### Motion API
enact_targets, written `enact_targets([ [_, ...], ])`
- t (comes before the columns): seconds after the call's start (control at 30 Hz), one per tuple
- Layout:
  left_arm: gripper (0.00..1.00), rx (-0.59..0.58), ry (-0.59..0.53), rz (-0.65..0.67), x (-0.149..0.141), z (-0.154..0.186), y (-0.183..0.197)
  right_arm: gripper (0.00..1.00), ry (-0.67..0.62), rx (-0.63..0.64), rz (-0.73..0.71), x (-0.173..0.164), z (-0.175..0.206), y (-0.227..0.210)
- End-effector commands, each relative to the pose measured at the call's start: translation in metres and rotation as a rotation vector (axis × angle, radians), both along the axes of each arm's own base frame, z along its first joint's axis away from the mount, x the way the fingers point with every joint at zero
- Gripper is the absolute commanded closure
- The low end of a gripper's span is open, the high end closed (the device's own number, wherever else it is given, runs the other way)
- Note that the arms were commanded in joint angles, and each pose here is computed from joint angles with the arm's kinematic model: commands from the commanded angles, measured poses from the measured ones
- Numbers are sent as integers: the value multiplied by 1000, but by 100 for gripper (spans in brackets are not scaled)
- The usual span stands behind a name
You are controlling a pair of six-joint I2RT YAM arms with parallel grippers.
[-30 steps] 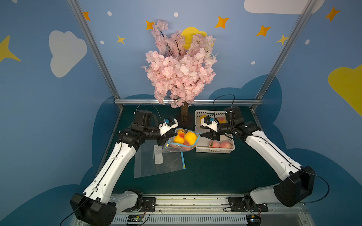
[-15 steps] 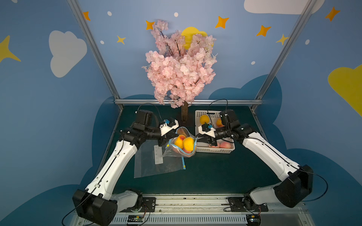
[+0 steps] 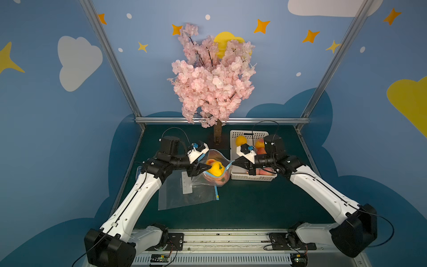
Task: Place the peach in a zip-top bag and seal the zipper
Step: Adjust the zipper food storage bag in the zipper food storage bag.
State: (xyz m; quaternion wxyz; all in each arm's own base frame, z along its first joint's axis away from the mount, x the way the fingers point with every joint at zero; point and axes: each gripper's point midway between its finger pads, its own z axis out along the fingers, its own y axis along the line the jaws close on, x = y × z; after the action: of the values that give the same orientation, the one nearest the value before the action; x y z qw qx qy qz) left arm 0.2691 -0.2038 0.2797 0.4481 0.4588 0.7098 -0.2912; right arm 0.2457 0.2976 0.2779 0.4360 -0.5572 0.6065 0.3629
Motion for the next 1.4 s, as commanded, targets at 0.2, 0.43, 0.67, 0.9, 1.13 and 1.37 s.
enact_targets([
  [0.2,11,-165,-68,290,8,34,37,100,185,22,-343,66,-8,-7],
  [0.43,10,-237,-42,439,15,2,75,100,168,35,-316,68,-5,-9],
  [0.67,14,-244,10,418,21,-21,83,100,134,62,-285,64,1,-12],
  [0.9,30,-299,38,341,32,-19,86,100,118,82,-262,63,5,-13],
  [1.13,55,-281,-2,222,31,-26,78,100,116,99,-258,64,7,-13],
  [1.37,79,-263,-47,172,26,-23,75,100,117,103,-284,72,7,-15],
])
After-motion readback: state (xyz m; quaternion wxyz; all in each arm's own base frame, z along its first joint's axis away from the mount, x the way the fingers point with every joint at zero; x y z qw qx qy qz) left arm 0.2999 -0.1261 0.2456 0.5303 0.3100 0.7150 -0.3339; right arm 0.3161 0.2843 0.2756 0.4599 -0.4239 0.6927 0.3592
